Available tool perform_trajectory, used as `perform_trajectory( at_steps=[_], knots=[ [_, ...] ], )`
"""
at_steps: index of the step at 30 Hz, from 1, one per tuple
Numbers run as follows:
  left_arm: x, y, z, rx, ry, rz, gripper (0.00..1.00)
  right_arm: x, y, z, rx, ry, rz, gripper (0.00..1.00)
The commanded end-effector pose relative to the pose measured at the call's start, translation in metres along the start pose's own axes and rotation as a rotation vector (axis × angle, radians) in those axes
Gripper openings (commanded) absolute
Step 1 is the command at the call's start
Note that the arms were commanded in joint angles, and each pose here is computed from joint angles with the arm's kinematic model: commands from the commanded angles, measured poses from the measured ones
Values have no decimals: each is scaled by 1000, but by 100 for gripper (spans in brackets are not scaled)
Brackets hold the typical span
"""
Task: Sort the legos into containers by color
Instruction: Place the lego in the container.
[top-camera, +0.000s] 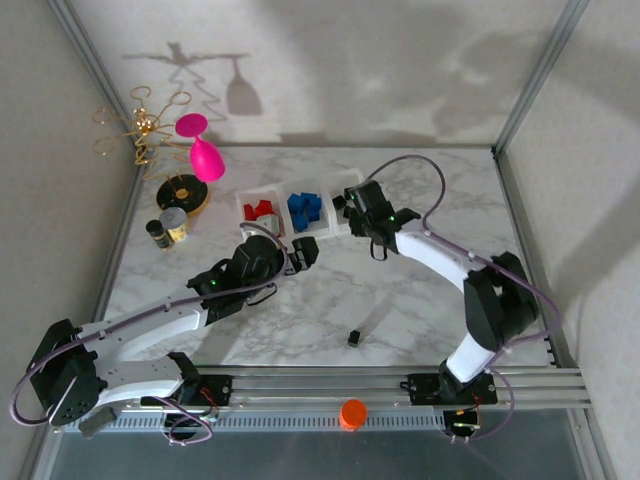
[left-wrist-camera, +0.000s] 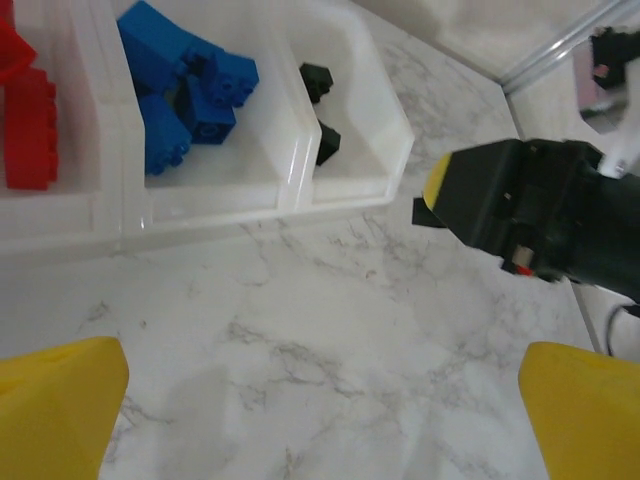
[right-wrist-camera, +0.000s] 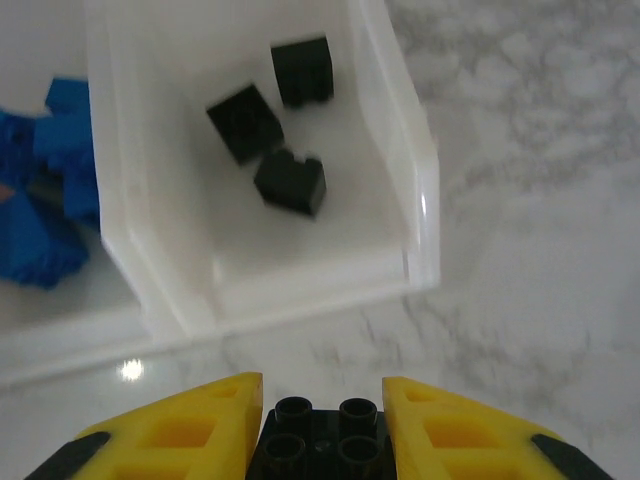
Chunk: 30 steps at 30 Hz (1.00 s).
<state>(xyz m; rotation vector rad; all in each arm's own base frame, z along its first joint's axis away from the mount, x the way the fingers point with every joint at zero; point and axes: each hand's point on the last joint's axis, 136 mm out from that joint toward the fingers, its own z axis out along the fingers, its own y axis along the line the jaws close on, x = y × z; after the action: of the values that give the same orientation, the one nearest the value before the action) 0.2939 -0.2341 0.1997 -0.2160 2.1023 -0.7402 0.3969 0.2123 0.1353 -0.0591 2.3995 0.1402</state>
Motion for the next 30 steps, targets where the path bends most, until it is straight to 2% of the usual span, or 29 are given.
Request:
perform_trajectory(
  at_steps=[1, 11, 16, 21, 26, 30],
  knots=[
    [-25, -5, 2, -4, -62, 7, 100, -36, 10, 18, -26, -75, -29, 31],
    [-40, 1, 12, -21, -80, -9, 100, -70, 14, 76, 11, -108, -50, 35],
    [-44, -2, 10, -14, -83, 6, 100, -83, 18, 81, 10, -132, -63, 45],
    [-44, -5, 10, -5, -73, 12, 100, -92, 23, 72, -16, -145, -72, 52],
    [-43, -7, 9, 10, -61, 5, 100, -98, 34, 40, -104, -165, -50, 54],
    [-38, -11, 7, 30, -41, 7, 100, -89, 36, 16, -137, -154, -51, 56]
  ],
)
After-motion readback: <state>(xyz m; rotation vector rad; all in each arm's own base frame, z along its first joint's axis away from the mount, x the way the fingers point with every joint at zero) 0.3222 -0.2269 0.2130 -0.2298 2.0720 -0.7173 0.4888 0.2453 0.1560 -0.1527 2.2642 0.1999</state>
